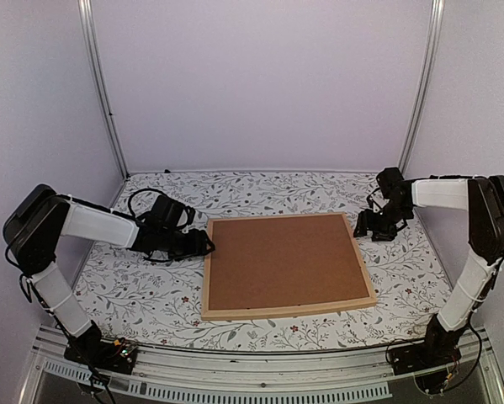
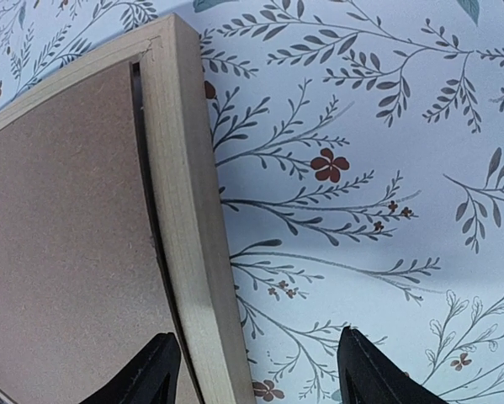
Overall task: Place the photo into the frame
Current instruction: Place the object at the right arm, then rotate the photo frame at the center of the board.
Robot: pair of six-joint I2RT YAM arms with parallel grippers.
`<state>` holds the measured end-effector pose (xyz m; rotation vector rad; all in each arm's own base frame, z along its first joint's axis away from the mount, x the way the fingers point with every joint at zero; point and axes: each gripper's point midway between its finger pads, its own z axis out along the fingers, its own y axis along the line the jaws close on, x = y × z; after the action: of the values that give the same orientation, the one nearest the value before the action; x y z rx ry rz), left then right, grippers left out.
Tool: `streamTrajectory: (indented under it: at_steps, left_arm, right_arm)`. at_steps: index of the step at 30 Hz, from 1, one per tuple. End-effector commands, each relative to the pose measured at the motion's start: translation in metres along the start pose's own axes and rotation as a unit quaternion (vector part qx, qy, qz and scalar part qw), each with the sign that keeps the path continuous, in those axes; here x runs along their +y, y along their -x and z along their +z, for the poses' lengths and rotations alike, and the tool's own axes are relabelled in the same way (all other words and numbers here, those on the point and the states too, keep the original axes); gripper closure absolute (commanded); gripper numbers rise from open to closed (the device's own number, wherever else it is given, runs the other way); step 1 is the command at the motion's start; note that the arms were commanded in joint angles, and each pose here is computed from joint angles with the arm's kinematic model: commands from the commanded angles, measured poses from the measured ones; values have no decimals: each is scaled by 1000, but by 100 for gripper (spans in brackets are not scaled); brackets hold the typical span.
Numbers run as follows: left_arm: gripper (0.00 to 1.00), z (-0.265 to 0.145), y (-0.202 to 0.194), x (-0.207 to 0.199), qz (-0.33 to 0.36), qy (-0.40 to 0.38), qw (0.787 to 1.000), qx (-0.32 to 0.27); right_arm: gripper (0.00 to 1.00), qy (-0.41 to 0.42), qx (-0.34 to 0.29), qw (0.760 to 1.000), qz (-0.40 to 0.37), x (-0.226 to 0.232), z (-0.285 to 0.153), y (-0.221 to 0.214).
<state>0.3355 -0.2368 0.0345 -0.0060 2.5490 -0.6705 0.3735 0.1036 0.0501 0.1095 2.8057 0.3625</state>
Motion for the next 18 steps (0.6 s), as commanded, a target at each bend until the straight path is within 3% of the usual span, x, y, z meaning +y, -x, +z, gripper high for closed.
streamTrajectory:
  at_steps: [1,18]
  left_arm:
    - [34,-5,9,-12,16,-8,1000,-12]
    - [34,7,-6,-12,6,-25,1000,9]
  right_arm:
    - [33,-17,-8,1000,-8,-6,7,11]
    - [34,-3,23,999,-24,6,21,-13]
